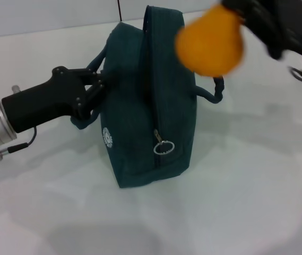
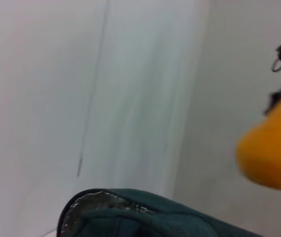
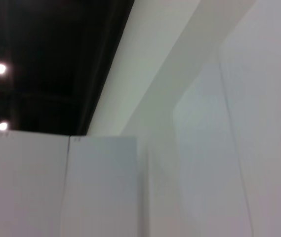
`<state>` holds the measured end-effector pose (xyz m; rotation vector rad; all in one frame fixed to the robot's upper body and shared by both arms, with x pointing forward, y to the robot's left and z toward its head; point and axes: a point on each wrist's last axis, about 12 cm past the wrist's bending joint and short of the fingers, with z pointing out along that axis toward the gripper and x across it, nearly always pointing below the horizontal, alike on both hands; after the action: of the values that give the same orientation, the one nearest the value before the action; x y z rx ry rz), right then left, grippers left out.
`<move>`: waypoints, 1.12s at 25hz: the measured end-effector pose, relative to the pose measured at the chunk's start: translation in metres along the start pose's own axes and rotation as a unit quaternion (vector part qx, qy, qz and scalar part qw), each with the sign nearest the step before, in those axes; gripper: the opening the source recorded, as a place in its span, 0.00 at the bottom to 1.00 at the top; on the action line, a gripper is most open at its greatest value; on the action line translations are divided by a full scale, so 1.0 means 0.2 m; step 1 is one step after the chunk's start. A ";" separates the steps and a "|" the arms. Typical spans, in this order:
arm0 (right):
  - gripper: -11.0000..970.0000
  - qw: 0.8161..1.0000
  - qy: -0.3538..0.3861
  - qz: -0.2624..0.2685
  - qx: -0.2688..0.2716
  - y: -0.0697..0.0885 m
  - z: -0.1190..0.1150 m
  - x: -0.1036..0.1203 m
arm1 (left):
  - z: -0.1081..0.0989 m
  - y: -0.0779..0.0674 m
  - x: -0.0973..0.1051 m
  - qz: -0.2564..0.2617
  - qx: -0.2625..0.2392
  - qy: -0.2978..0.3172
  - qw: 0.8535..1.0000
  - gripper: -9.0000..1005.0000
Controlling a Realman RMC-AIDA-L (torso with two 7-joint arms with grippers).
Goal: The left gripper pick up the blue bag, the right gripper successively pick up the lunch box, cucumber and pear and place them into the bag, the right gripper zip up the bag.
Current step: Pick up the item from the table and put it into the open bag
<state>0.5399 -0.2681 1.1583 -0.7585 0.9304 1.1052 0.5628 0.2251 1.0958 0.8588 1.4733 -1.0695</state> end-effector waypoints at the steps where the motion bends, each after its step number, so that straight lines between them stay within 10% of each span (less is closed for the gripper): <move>1: 0.08 1.000 0.007 0.001 -0.004 -0.03 0.04 0.00 | 0.00 0.00 0.00 0.004 0.006 0.000 1.000 0.05; 11: 0.09 0.995 0.089 0.034 0.013 -0.17 0.27 0.09 | 0.00 -0.04 -0.02 0.021 0.038 -0.016 0.999 0.05; 28: 0.12 0.982 0.160 0.098 -0.029 -0.05 0.23 0.22 | 0.02 -0.04 -0.03 0.017 0.036 -0.020 0.999 0.05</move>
<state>0.5674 -0.2130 1.1391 -0.9258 1.2703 1.2067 0.5577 0.2195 1.1021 0.9055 1.3893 -1.1139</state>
